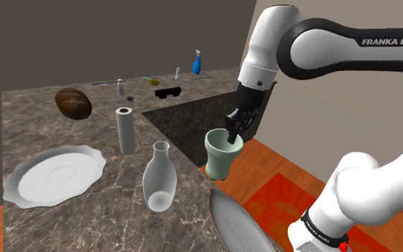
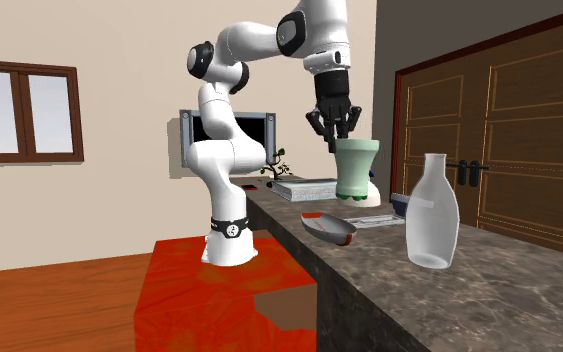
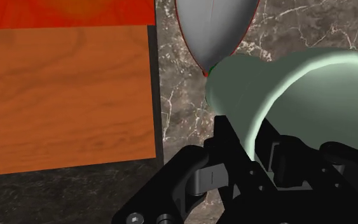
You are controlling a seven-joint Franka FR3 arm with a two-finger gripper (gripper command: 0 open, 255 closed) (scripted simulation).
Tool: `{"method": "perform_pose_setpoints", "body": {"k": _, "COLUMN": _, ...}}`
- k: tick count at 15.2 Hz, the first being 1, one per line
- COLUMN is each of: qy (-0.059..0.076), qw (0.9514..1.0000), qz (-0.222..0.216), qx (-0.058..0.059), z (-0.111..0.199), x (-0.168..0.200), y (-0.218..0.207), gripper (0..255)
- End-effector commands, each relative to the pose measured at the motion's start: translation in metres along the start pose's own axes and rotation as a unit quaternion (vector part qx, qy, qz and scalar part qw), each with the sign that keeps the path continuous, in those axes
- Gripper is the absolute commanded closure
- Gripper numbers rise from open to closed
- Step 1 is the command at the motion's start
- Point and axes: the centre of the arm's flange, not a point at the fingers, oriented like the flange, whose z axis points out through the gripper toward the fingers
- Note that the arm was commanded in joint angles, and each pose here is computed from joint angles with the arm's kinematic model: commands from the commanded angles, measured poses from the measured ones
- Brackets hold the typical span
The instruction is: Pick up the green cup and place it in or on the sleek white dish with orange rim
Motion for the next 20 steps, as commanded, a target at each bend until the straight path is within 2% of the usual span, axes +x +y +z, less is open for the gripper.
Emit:
{"method": "perform_pose_setpoints", "body": {"k": 1, "qy": 0.0, "qw": 1.0, "qz": 0.0, "qx": 0.0, "z": -0.004, "x": -0.027, "y": -0.001, "gripper": 255}}
{"method": "perform_pose_setpoints", "body": {"k": 10, "qy": 0.0, "qw": 1.0, "qz": 0.0, "qx": 0.0, "z": -0.026, "x": -0.142, "y": -0.015, "gripper": 255}}
{"method": "perform_pose_setpoints", "body": {"k": 20, "qy": 0.0, "qw": 1.0, "qz": 0.0, "qx": 0.0, "z": 0.02, "x": -0.145, "y": -0.009, "gripper": 255}}
